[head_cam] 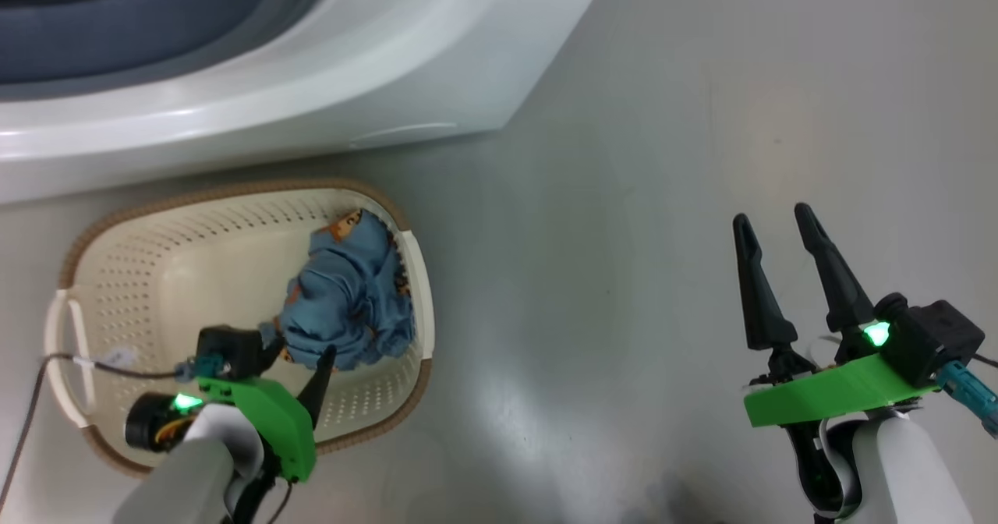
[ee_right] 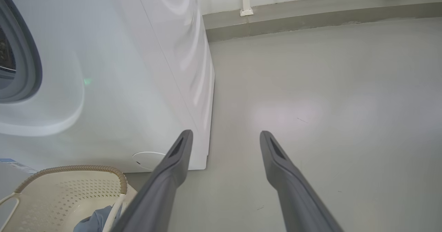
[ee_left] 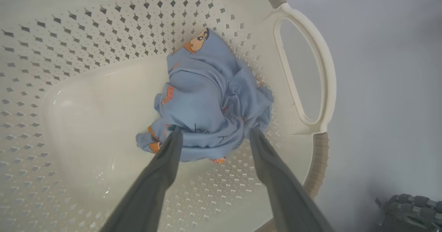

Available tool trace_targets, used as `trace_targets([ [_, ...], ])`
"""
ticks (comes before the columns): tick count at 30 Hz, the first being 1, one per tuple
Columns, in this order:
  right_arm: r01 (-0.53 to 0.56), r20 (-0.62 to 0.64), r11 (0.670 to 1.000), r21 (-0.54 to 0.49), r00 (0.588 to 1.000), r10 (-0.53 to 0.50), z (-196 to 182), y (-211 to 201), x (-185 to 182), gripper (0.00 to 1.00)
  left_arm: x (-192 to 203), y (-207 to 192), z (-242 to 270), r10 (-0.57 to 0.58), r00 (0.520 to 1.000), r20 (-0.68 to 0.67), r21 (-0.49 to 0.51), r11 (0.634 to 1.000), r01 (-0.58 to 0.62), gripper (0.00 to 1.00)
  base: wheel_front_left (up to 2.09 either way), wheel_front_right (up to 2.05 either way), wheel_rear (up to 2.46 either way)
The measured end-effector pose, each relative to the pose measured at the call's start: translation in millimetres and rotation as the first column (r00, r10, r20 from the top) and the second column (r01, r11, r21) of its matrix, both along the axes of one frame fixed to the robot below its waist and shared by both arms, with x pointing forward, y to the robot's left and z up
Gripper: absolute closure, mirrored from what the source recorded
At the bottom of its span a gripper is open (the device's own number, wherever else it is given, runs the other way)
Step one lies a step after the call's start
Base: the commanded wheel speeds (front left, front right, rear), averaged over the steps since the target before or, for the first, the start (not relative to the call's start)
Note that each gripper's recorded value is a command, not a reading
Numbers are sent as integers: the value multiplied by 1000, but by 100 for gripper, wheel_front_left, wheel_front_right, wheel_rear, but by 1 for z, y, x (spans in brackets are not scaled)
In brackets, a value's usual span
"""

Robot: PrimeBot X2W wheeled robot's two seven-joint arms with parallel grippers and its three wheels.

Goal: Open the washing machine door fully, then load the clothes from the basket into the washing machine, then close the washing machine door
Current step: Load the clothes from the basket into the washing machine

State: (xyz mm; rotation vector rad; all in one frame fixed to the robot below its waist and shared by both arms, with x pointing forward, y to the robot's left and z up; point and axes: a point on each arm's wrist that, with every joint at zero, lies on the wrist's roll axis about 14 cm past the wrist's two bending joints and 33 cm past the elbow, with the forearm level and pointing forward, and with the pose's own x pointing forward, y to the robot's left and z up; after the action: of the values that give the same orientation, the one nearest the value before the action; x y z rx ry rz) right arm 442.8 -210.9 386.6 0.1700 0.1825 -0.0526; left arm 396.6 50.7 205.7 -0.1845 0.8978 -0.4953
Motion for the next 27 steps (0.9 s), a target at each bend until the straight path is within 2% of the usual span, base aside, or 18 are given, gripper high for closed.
trace_targets([
  [10,11,-43,1000,18,999,-10,-28,-4,14,0,21,-6,-44,-98,992,-82,16,995,99,0,0,0,0],
  [20,21,-75,1000,3,997,-20,-44,-11,17,0,32,-19,-72,-108,980,-164,-11,994,108,0,0,0,0],
  [27,20,-92,1000,-6,996,-20,-50,-13,16,0,23,-25,-84,-125,965,-232,-31,992,121,0,0,0,0],
])
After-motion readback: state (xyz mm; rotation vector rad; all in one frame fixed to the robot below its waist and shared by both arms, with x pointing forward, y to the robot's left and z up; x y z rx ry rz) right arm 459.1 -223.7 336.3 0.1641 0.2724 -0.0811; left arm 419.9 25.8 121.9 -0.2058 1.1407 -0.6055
